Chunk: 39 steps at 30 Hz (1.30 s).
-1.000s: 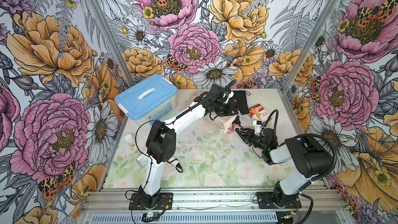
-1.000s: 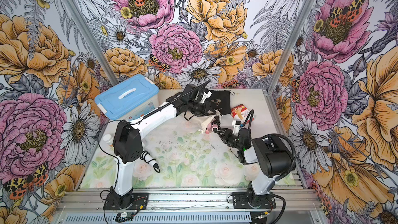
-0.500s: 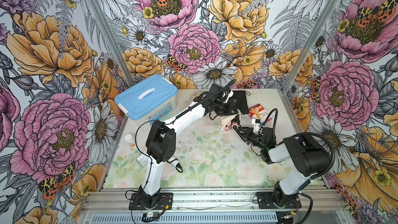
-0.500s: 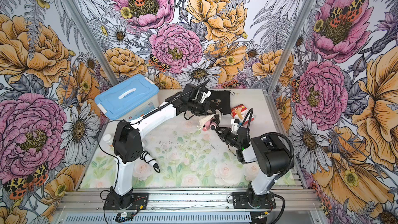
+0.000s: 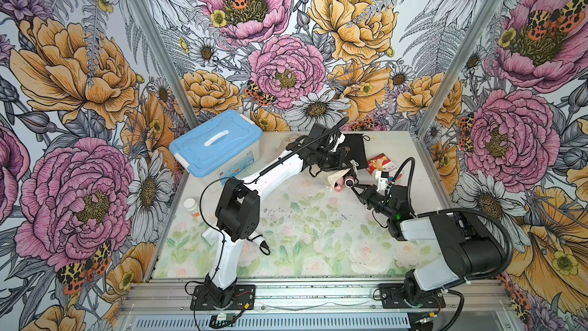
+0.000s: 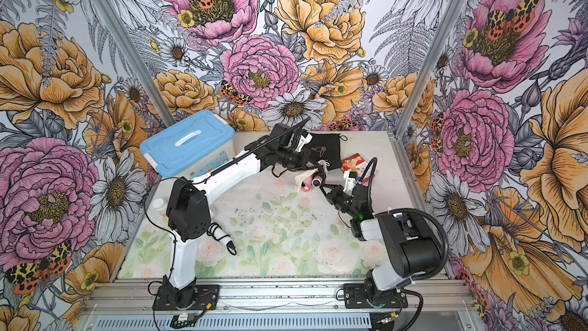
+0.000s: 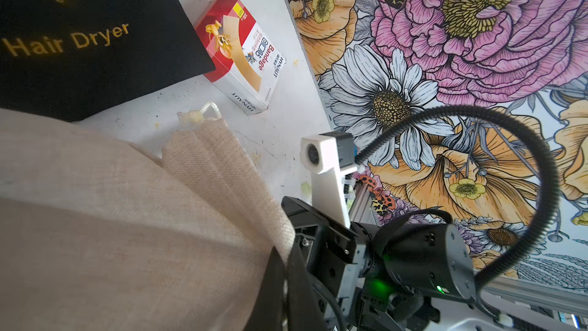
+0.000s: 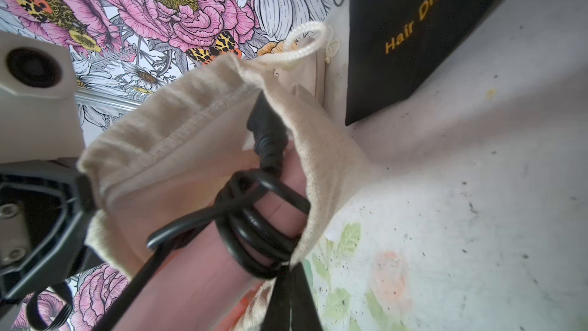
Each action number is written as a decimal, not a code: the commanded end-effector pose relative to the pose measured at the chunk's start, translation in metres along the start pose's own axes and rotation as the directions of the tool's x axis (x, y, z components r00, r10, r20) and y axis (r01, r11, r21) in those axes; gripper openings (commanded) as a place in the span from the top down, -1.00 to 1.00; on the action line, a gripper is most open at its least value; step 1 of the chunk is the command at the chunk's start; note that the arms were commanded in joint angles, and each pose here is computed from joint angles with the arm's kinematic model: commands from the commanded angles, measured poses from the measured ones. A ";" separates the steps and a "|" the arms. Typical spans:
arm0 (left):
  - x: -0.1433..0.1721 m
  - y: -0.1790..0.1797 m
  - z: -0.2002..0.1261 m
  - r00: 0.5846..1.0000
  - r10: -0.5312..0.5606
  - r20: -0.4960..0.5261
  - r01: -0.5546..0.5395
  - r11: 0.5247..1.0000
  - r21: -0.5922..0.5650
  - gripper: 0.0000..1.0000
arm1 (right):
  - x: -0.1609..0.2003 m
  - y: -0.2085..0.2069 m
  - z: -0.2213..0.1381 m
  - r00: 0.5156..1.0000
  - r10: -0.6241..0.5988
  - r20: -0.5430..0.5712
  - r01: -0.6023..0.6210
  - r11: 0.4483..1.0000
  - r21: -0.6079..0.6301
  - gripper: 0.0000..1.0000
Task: Pack away hair dryers
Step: Place the drawstring bag at the center of the board.
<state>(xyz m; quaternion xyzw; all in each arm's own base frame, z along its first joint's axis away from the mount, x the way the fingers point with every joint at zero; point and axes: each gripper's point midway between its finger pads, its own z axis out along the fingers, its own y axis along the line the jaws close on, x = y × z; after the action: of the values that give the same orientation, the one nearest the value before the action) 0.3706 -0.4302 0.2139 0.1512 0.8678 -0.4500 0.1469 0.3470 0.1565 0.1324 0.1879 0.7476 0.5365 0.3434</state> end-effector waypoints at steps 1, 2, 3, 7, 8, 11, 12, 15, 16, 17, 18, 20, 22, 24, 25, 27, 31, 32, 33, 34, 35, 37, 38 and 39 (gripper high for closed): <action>-0.020 -0.026 -0.017 0.997 0.055 0.060 -0.059 0.996 0.071 1.00 | -0.013 0.029 -0.004 0.991 -0.133 0.022 0.133 0.991 0.004 1.00; -0.021 -0.026 -0.018 0.997 0.054 0.061 -0.058 0.996 0.073 1.00 | -0.015 0.035 -0.008 0.987 -0.158 0.023 0.158 0.987 0.018 1.00; -0.022 -0.026 -0.019 0.997 0.055 0.061 -0.060 0.996 0.072 1.00 | -0.018 0.043 -0.011 0.982 -0.188 0.024 0.187 0.982 0.030 1.00; -0.027 -0.023 -0.026 0.996 0.053 0.078 -0.059 0.996 0.067 1.00 | -0.027 0.065 -0.025 0.961 -0.277 0.026 0.274 0.958 0.083 1.00; -0.028 -0.023 -0.028 0.995 0.055 0.083 -0.060 0.996 0.066 1.00 | -0.029 0.071 -0.028 0.956 -0.291 0.028 0.288 0.954 0.085 1.00; -0.031 -0.022 -0.031 0.994 0.056 0.091 -0.062 0.996 0.064 1.00 | -0.030 0.081 -0.030 0.948 -0.319 0.013 0.316 0.944 0.090 1.00; -0.032 -0.021 -0.033 0.994 0.056 0.095 -0.062 0.996 0.062 1.00 | -0.030 0.083 -0.030 0.943 -0.332 0.010 0.330 0.939 0.095 1.00; -0.034 -0.020 -0.037 0.993 0.056 0.103 -0.062 0.996 0.062 1.00 | -0.031 0.087 -0.033 0.935 -0.356 0.006 0.353 0.930 0.105 1.00; -0.034 -0.021 -0.038 0.993 0.059 0.104 -0.065 0.996 0.063 1.00 | -0.032 0.090 -0.033 0.932 -0.363 0.006 0.361 0.927 0.102 1.00; -0.036 -0.022 -0.041 0.992 0.059 0.108 -0.066 0.996 0.064 1.00 | -0.032 0.095 -0.034 0.927 -0.375 0.000 0.374 0.923 0.093 1.00; -0.037 -0.024 -0.044 0.992 0.062 0.114 -0.069 0.995 0.066 1.00 | -0.032 0.101 -0.035 0.922 -0.388 -0.006 0.387 0.918 0.092 1.00; -0.041 -0.029 -0.053 0.988 0.072 0.135 -0.082 0.994 0.068 1.00 | -0.034 0.111 -0.037 0.906 -0.423 -0.016 0.423 0.901 0.095 1.00; -0.045 -0.038 -0.064 0.984 0.087 0.157 -0.100 0.992 0.074 1.00 | -0.038 0.114 -0.038 0.893 -0.450 -0.019 0.449 0.886 0.113 1.00; -0.047 -0.047 -0.077 0.978 0.101 0.181 -0.117 0.990 0.079 1.00 | -0.041 0.107 -0.035 0.895 -0.446 -0.032 0.446 0.885 0.131 1.00; -0.048 -0.051 -0.082 0.976 0.107 0.189 -0.124 0.989 0.081 1.00 | -0.041 0.101 -0.033 0.897 -0.441 -0.040 0.442 0.886 0.140 1.00; -0.047 -0.060 -0.093 0.971 0.121 0.208 -0.142 0.986 0.086 1.00 | -0.040 0.088 -0.026 0.900 -0.432 -0.064 0.437 0.885 0.163 1.00; -0.047 -0.073 -0.114 0.958 0.149 0.244 -0.175 0.981 0.087 1.00 | -0.045 0.089 -0.022 0.893 -0.446 -0.065 0.451 0.875 0.175 1.00; -0.046 -0.072 -0.114 0.958 0.151 0.244 -0.175 0.981 0.082 1.00 | -0.049 0.096 -0.023 0.888 -0.457 -0.058 0.460 0.871 0.171 1.00; -0.046 -0.067 -0.113 0.959 0.148 0.243 -0.170 0.983 0.074 1.00 | -0.052 0.105 -0.024 0.882 -0.469 -0.051 0.470 0.867 0.162 1.00; -0.046 -0.063 -0.112 0.960 0.145 0.241 -0.166 0.984 0.067 1.00 | -0.055 0.118 -0.026 0.875 -0.483 -0.041 0.484 0.863 0.147 1.00; -0.046 -0.059 -0.112 0.961 0.142 0.239 -0.161 0.985 0.062 1.00 | -0.058 0.131 -0.028 0.866 -0.499 -0.029 0.498 0.857 0.131 1.00; -0.044 -0.042 -0.102 0.969 0.116 0.217 -0.129 0.990 0.048 1.00 | -0.066 0.159 -0.035 0.846 -0.532 0.003 0.529 0.842 0.102 1.00; -0.043 -0.035 -0.097 0.973 0.106 0.207 -0.116 0.992 0.041 1.00 | -0.068 0.169 -0.037 0.840 -0.542 0.014 0.539 0.838 0.088 1.00; -0.042 -0.026 -0.091 0.976 0.093 0.196 -0.101 0.994 0.032 1.00 | -0.070 0.177 -0.038 0.836 -0.549 0.023 0.546 0.834 0.079 1.00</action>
<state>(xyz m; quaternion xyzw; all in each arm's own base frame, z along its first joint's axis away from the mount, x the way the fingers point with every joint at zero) 0.3779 -0.3785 0.3209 0.1547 0.8245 -0.4819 0.2530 0.3566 0.1475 0.2722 0.0238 0.8135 0.3810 0.4387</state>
